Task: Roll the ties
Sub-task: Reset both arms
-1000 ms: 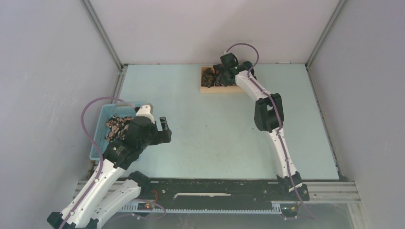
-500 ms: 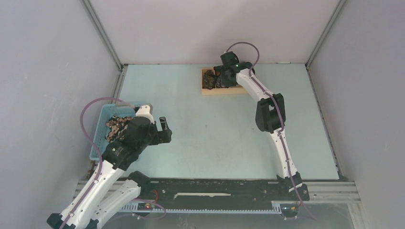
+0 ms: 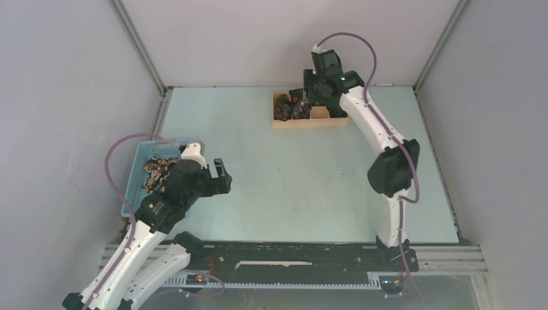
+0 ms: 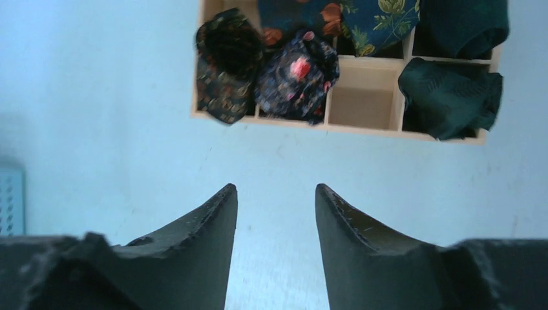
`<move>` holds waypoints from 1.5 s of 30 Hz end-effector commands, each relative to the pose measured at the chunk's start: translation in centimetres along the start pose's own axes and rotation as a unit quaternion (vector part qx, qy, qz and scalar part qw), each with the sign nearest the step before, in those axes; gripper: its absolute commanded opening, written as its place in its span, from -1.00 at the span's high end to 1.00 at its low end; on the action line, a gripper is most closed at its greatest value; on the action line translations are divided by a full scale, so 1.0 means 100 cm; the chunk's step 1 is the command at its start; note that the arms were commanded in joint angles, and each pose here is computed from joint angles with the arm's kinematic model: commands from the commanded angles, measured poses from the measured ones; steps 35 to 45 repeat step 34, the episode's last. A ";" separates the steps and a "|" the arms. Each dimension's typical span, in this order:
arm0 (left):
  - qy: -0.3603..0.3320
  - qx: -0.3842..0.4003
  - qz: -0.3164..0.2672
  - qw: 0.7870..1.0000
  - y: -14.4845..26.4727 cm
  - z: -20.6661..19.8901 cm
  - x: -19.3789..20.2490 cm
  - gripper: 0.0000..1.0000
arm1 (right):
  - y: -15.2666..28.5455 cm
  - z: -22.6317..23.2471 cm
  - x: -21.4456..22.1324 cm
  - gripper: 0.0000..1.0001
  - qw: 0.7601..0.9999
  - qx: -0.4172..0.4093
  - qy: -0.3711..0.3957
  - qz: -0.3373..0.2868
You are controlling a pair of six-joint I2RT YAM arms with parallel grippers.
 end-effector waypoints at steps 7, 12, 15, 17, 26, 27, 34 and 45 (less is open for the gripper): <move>-0.005 0.023 -0.016 1.000 0.001 -0.002 -0.003 -0.99 | 0.175 0.019 0.023 -0.36 0.974 -0.088 0.034 -0.208; -0.009 0.034 -0.011 0.999 0.001 -0.003 -0.002 -0.99 | 0.200 -0.002 0.092 -0.99 0.945 -0.143 -0.028 -0.293; -0.009 0.034 -0.009 0.999 0.000 -0.004 -0.002 -0.99 | 0.219 -0.016 0.123 -0.99 0.935 -0.143 -0.049 -0.320; -0.010 0.038 -0.007 0.999 0.000 -0.004 -0.002 -0.99 | 0.225 -0.024 0.141 -1.00 0.940 -0.127 -0.065 -0.308; -0.011 0.048 -0.004 0.999 0.000 -0.006 -0.002 -0.99 | 0.231 -0.040 0.185 -0.99 0.949 -0.115 -0.054 -0.288; -0.011 0.048 -0.003 0.999 0.000 -0.006 -0.001 -0.99 | 0.230 -0.041 0.186 -0.99 0.950 -0.114 -0.054 -0.286; -0.013 0.047 0.002 0.999 -0.002 -0.006 -0.001 -0.99 | 0.215 -0.039 0.184 -0.99 0.954 -0.119 -0.043 -0.270; -0.013 0.047 0.002 0.999 -0.002 -0.006 -0.001 -0.99 | 0.215 -0.039 0.184 -0.99 0.954 -0.119 -0.043 -0.270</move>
Point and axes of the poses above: each gripper's point midway between its finger pads, its own y axis back along the fingers, its own z axis along the line the jaws close on, x = y × z, the point moved 10 cm from there along y, back along the fingers, and after that the axes turned 8 degrees about y, right-handed, at the moved point
